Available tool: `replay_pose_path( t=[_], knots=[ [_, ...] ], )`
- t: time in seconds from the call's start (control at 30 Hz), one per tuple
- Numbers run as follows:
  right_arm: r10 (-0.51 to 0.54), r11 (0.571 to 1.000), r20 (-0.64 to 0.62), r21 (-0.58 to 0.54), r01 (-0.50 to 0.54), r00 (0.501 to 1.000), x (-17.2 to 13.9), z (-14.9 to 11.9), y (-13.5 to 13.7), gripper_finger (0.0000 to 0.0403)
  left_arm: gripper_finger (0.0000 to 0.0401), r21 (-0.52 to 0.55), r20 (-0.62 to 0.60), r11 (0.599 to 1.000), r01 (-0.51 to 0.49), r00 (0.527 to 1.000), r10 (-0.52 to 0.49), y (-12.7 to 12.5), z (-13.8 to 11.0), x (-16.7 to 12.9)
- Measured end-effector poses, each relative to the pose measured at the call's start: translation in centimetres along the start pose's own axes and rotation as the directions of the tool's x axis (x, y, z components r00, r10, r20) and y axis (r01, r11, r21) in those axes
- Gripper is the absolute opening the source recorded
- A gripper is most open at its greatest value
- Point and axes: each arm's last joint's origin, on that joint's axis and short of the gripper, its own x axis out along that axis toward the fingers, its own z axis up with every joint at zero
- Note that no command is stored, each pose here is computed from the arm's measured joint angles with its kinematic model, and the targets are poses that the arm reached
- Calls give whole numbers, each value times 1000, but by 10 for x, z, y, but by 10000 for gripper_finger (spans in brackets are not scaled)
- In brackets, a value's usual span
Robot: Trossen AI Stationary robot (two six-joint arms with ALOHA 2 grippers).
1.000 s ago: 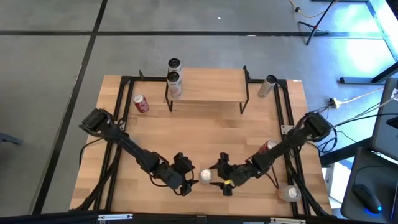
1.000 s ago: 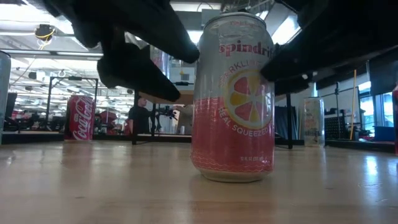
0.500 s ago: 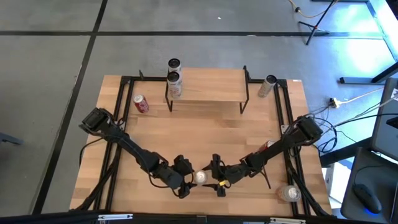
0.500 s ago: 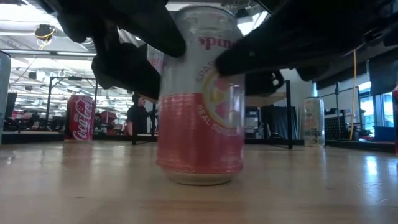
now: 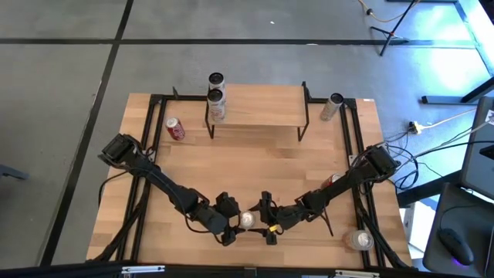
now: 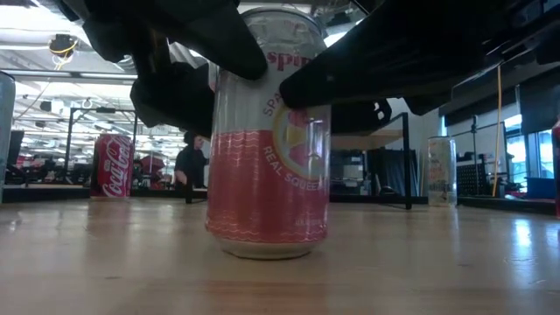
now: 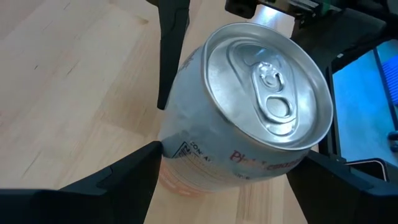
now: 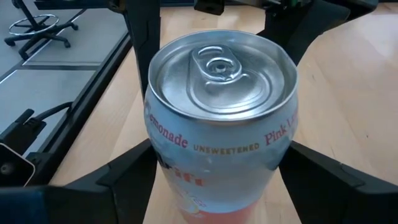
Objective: Place canned beverage on shelf
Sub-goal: Put the left orange white soda can on the shelf
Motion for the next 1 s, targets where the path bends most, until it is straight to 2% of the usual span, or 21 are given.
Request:
replay_pose_path(
  t=[0.3, 0.5, 0.6, 0.83, 1.0],
  knots=[
    [2, 1000, 2, 4, -2, 1000, 0, 0, 0, 298, 318, 0, -13, 1000, 13, 1000, -13, -1, -1, 0],
    [5, 1000, 12, 21, -5, 1000, -2, 4, 1, 243, 318, -7, -35, 999, 48, 998, -49, -5, -1, -6],
    [3, 1000, 35, 29, -4, 999, -5, 11, 1, 222, 318, -8, -30, 998, 62, 998, -62, -8, 3, -18],
    [-21, 999, 39, 49, 19, 999, -8, 14, -2, 238, 318, 26, -55, 999, 38, 998, -36, -10, 9, -48],
    [-50, 997, 86, 64, 45, 995, -14, 35, -5, 234, 318, 29, -86, 1000, 9, 996, -7, -3, 18, -77]
  ],
)
